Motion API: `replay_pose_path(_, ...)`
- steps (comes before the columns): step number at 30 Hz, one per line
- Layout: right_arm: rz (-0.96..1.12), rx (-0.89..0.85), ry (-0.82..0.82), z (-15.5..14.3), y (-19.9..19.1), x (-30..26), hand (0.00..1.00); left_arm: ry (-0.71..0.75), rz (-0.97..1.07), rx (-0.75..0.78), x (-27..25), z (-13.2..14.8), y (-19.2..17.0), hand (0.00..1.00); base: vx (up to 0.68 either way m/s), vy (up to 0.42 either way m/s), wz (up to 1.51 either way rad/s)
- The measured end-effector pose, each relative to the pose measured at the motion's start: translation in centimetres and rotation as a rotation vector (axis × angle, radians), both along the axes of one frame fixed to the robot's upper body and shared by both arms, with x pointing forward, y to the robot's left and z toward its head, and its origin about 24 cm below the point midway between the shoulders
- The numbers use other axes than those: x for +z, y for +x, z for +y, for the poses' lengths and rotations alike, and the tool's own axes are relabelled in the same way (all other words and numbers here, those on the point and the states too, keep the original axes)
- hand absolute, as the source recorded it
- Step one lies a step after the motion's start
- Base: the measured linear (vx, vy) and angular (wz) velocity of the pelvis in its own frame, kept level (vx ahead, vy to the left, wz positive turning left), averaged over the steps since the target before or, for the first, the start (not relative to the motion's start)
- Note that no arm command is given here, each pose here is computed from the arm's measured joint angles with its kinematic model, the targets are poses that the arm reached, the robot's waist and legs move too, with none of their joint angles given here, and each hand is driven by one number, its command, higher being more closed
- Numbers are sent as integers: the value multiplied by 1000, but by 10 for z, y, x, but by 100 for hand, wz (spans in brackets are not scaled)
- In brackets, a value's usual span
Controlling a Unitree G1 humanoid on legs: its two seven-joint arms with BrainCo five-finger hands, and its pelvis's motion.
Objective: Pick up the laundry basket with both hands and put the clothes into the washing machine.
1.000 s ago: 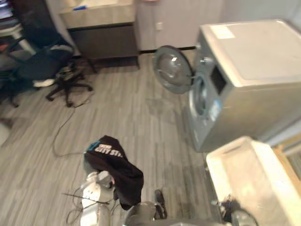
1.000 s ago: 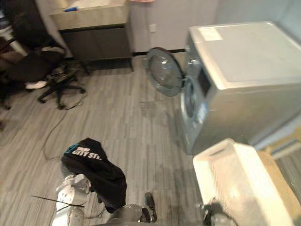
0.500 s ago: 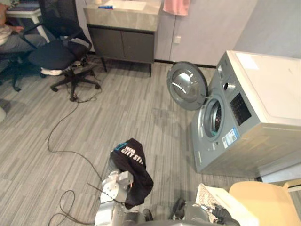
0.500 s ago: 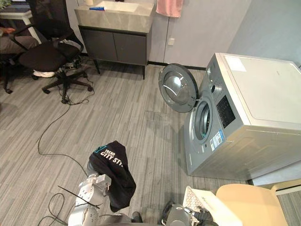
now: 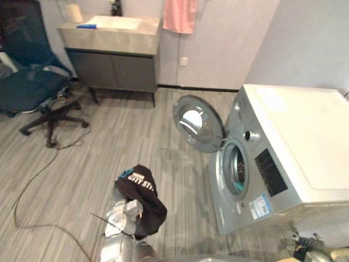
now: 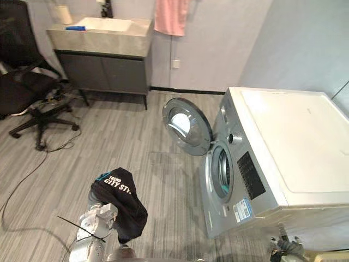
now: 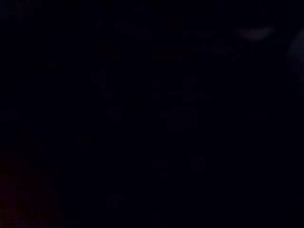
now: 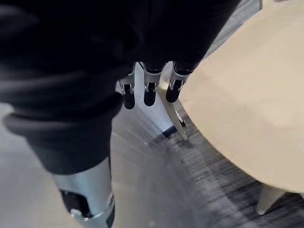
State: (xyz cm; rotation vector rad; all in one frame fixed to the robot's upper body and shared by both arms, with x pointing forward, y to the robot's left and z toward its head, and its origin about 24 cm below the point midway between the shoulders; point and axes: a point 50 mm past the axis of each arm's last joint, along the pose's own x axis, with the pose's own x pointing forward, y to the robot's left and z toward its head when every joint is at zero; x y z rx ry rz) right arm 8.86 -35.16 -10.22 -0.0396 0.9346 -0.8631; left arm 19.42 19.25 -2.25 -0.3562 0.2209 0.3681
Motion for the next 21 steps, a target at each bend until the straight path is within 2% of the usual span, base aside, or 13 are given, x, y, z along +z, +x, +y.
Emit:
replay_pose_path(3, 10, -31, 76, 16, -1, -14, 0, 3, 2, 15, 0, 4, -1, 100, 314, 352, -35)
replay_pose_path(5, 17, 11, 93, 24, 2, -17, 0, -36, 4, 28, -3, -5, -6, 100, 298, 496, -64)
replay_pose_path(8, 60, 69, 237, 81, 5, -43, 0, -9, 15, 58, -5, 8, -8, 100, 155, 212, -24)
replay_pose_path(10, 88, 151, 305, 110, 6, -52, 0, -19, 33, 41, -8, 2, -13, 100, 74, 104, -55)
replay_pose_path(11, 92, 232, 353, 138, 11, -57, 0, -42, 61, 7, -14, -8, -21, 100, -8, 44, -87)
replay_pose_path(16, 75, 295, 394, 160, 12, -59, 0, -101, 89, -164, -19, -47, -26, 100, -51, 133, -84)
replay_pose_path(21, 87, 278, 413, 163, 1, -61, 0, -107, 138, -391, -31, -75, -30, 100, 28, 232, -94)
